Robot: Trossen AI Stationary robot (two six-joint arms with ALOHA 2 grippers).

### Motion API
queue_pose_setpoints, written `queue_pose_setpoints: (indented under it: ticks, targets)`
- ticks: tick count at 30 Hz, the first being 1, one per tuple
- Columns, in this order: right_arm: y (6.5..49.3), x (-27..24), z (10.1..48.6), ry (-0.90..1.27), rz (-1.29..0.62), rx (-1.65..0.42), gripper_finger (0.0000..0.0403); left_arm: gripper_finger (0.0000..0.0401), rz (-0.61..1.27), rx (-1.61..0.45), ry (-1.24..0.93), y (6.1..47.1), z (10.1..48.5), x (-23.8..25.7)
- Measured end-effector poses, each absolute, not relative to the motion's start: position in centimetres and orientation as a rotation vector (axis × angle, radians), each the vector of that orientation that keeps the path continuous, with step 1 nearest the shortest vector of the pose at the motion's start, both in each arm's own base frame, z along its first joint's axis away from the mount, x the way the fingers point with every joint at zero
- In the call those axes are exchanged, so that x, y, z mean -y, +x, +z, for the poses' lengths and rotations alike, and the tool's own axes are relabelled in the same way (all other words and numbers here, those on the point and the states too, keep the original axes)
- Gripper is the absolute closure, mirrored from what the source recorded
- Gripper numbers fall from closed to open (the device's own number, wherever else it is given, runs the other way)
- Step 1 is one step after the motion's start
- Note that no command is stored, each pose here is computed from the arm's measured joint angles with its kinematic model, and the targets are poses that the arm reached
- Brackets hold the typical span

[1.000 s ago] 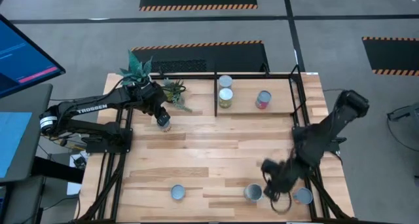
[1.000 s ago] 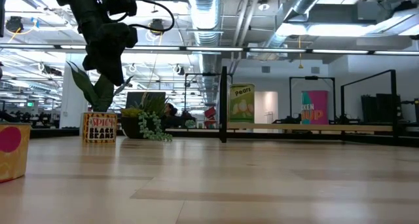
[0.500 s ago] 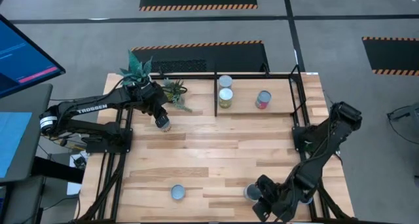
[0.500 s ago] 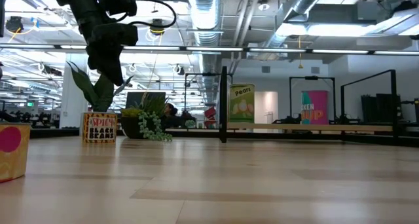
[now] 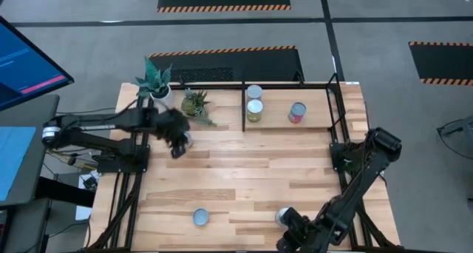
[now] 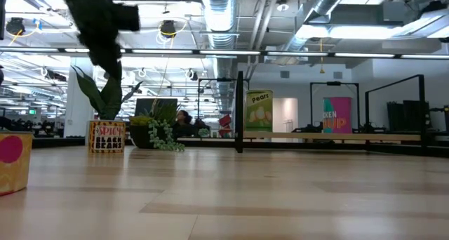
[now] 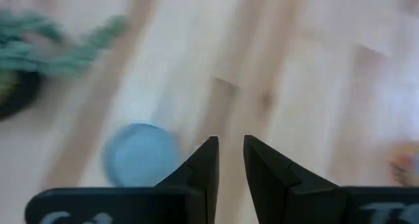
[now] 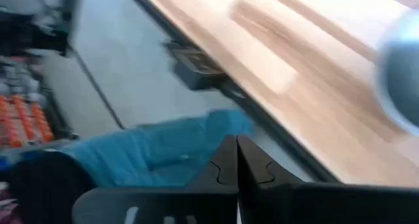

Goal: Pick and place cans onto a shelf
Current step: Prepare the canned goods to the center of the table

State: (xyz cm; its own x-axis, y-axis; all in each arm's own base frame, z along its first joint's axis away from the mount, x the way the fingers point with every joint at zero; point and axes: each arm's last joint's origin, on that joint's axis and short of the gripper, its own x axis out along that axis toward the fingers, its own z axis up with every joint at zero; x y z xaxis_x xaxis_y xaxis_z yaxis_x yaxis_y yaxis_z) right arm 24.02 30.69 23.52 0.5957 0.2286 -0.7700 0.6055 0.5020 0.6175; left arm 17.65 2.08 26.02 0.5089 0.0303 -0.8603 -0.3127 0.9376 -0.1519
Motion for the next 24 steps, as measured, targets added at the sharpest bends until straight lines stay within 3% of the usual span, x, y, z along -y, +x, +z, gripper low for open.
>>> queue_pose_setpoints:
  ticks: [5,12,16,24]
  targets:
    - [24.1,-30.8,23.8,0.990,-0.259,-0.936,0.0397,0.0342,0.149,-0.964,-0.282,16.2,27.7,2.5]
    - [23.8,-30.4,23.2,0.925,-0.303,-0.959,0.0398,0.0342,0.055,-1.033,-0.309,14.2,25.9,8.8]
    - [23.9,-30.2,22.9,0.903,-0.311,-0.975,0.0399,0.0342,-0.082,-0.952,-0.317,13.9,25.8,13.1]
    - [24.1,-29.9,22.8,0.859,-0.288,-1.036,0.0399,0.0342,-0.238,-1.002,-0.293,14.9,21.6,20.8]
